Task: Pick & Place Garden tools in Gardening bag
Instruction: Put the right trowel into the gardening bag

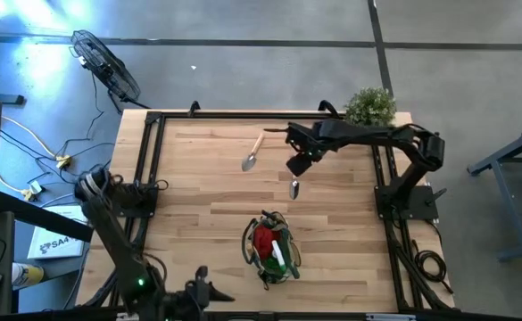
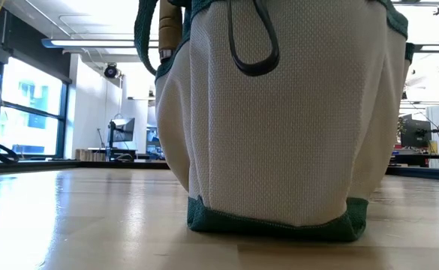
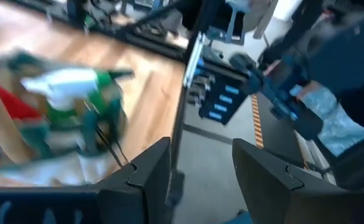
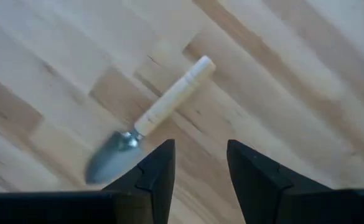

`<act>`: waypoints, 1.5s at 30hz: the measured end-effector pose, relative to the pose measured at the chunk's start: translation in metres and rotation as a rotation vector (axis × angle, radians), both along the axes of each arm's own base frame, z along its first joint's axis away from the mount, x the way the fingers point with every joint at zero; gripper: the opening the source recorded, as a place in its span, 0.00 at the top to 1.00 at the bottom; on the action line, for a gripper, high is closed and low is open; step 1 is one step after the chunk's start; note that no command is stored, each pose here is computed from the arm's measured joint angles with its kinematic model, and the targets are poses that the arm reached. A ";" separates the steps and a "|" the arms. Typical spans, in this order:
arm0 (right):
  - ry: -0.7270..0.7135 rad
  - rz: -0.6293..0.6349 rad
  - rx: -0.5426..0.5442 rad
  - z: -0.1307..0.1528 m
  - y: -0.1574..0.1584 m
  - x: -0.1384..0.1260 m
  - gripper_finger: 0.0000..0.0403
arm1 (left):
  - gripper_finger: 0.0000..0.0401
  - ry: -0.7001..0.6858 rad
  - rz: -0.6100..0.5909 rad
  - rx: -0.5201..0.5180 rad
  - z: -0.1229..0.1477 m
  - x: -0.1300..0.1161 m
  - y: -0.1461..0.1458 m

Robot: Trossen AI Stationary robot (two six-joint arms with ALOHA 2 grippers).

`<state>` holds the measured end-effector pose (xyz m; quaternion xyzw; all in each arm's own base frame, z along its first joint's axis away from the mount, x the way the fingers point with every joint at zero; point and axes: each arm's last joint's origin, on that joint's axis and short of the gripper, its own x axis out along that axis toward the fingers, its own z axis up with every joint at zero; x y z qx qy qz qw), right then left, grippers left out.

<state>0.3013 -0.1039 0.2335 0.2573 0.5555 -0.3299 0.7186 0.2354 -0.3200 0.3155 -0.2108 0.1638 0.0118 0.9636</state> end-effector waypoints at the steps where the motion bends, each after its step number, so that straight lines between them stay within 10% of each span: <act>1: 0.008 0.034 -0.009 0.003 0.002 -0.002 0.66 | 0.58 -0.008 -0.001 0.009 0.007 0.000 0.006; 6: -0.095 -0.061 0.204 0.010 -0.006 -0.008 0.66 | 0.58 -0.038 0.013 0.076 0.038 0.000 0.037; 18: -0.101 -0.290 0.313 -0.005 -0.011 -0.016 0.66 | 0.58 -0.041 0.152 0.159 0.079 0.007 0.112; 30: -0.117 -0.329 0.168 -0.009 0.014 -0.003 0.66 | 0.58 0.087 0.317 0.369 0.108 -0.025 0.207; 45: -0.292 -0.336 0.136 -0.003 0.021 0.015 0.66 | 0.58 0.407 0.610 0.626 0.080 -0.018 0.276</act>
